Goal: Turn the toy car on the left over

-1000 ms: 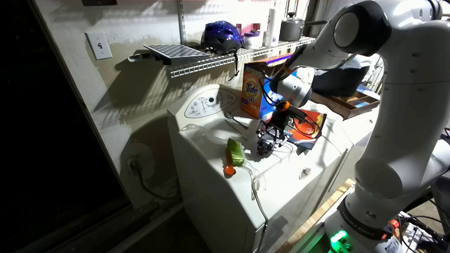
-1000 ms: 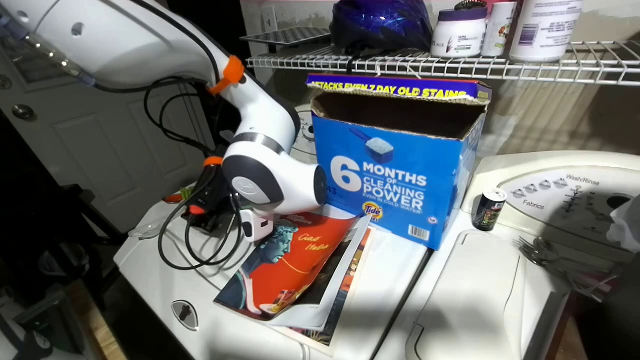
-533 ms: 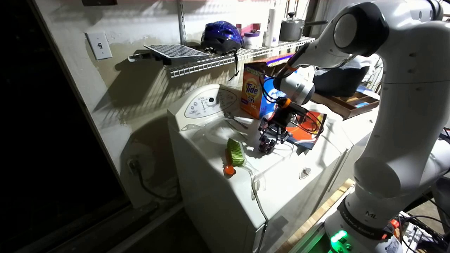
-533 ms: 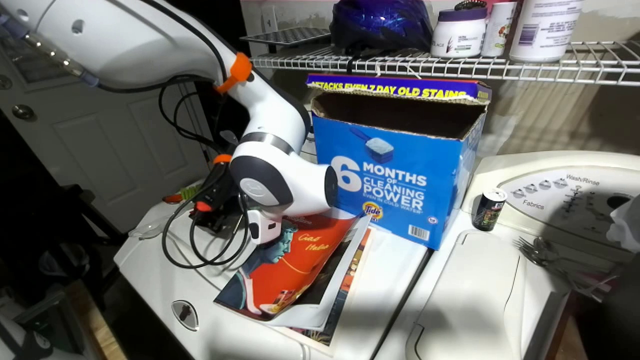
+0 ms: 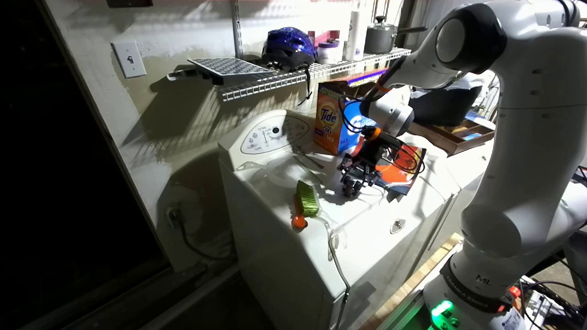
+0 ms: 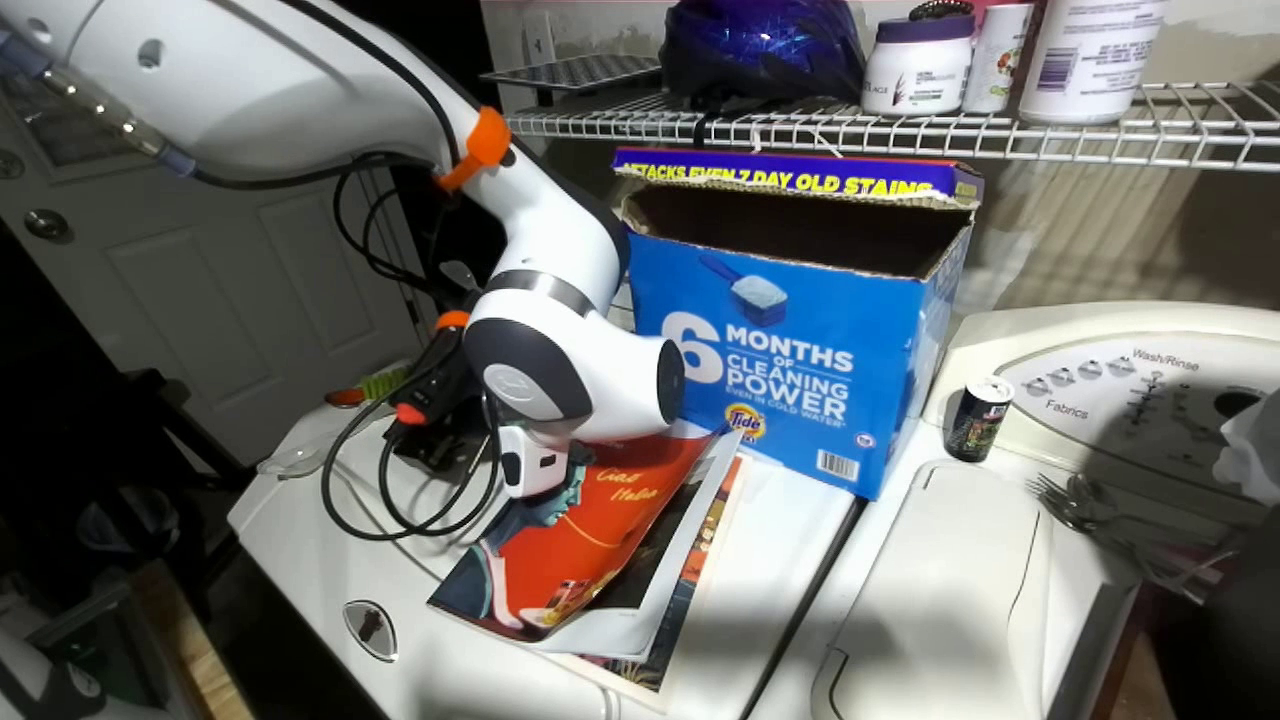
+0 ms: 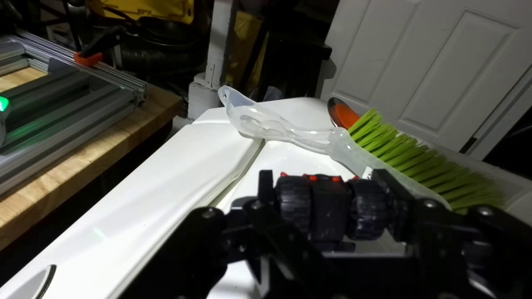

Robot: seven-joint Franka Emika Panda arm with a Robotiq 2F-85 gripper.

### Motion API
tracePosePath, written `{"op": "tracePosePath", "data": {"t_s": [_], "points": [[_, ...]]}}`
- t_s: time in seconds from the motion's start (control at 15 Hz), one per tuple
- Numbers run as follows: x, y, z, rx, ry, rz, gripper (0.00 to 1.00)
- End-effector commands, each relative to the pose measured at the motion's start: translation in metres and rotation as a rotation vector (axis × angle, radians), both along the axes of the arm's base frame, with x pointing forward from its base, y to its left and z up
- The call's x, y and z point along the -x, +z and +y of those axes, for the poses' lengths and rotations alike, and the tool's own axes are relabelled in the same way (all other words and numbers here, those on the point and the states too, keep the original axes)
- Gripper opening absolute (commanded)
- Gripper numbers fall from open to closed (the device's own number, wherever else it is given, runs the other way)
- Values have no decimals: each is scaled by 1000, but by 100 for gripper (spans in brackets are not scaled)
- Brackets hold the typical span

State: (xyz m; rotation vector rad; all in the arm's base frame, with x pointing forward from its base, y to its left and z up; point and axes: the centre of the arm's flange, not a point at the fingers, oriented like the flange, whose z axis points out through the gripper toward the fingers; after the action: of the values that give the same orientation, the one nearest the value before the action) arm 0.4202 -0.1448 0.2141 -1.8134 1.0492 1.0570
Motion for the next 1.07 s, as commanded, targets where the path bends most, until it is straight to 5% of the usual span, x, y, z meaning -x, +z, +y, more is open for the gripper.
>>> {"op": "tracePosePath", "data": {"t_s": [0.0, 0.53, 1.0], "points": [[-4, 2, -8, 16, 17, 38, 35], [2, 9, -10, 9, 27, 24, 35], [-2, 13, 14, -181, 96, 21, 35]]}}
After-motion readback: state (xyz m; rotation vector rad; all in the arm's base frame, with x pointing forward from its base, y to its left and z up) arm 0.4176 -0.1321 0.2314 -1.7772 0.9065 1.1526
